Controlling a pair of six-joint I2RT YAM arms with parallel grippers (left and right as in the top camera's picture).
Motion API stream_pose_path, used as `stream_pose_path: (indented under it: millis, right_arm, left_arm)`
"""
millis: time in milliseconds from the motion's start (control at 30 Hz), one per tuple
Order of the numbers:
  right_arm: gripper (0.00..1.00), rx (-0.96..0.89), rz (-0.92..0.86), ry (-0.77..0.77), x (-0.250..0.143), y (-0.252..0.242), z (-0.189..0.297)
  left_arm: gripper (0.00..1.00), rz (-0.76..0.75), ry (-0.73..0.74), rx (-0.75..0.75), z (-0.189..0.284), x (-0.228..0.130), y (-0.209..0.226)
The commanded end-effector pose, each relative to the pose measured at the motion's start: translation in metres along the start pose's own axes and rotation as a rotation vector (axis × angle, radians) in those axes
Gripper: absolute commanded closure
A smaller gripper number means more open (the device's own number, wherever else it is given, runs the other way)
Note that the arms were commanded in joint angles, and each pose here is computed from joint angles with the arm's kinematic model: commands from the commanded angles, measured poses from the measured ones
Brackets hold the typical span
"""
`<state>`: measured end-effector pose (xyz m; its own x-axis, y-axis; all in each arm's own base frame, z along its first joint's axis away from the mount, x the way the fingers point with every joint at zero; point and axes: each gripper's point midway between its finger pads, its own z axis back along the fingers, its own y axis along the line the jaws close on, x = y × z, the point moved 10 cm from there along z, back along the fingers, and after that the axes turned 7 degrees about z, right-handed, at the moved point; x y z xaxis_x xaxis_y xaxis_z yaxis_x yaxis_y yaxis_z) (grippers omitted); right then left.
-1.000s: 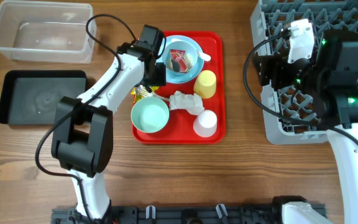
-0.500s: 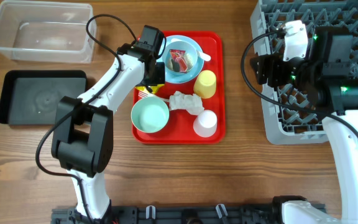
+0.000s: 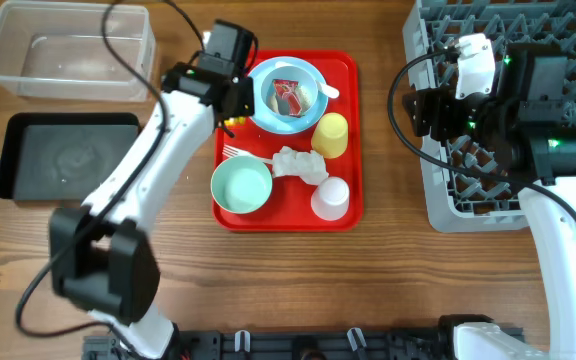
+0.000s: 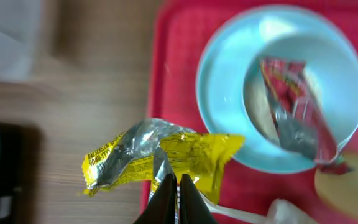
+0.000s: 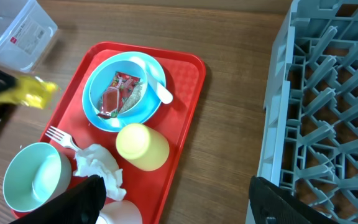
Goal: Sort waste into correct bins and load items into the dishwasher rack
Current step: 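Carry the yellow wrapper left and drop it into the clear bin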
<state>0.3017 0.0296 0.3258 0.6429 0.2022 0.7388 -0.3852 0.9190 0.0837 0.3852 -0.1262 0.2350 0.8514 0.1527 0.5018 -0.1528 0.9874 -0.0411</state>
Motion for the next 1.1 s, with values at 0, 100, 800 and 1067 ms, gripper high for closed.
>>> stream_pose_path:
  millis: [0,100,800,1067]
  right_arm:
    - [0.21,-0.021,-0.012,-0.006,0.005,-0.003,0.001]
    - [0.22,-0.021,-0.029,-0.007,0.005,-0.003,0.001]
    - [0.22,-0.020,-0.038,0.000,0.004,-0.003,0.001]
    - [0.22,-0.018,-0.062,0.010,0.002,-0.003,0.001]
  left_arm:
    - [0.96,0.024,-0.166,0.140,0.033,0.017,0.013]
    - [0.96,0.017,-0.235,0.250,0.036,0.024,0.022]
    - [0.96,0.316,-0.540,0.077,-0.001,0.123,0.187]
    - [0.03,0.338,-0.503,0.048,-0.062,0.123,0.211]
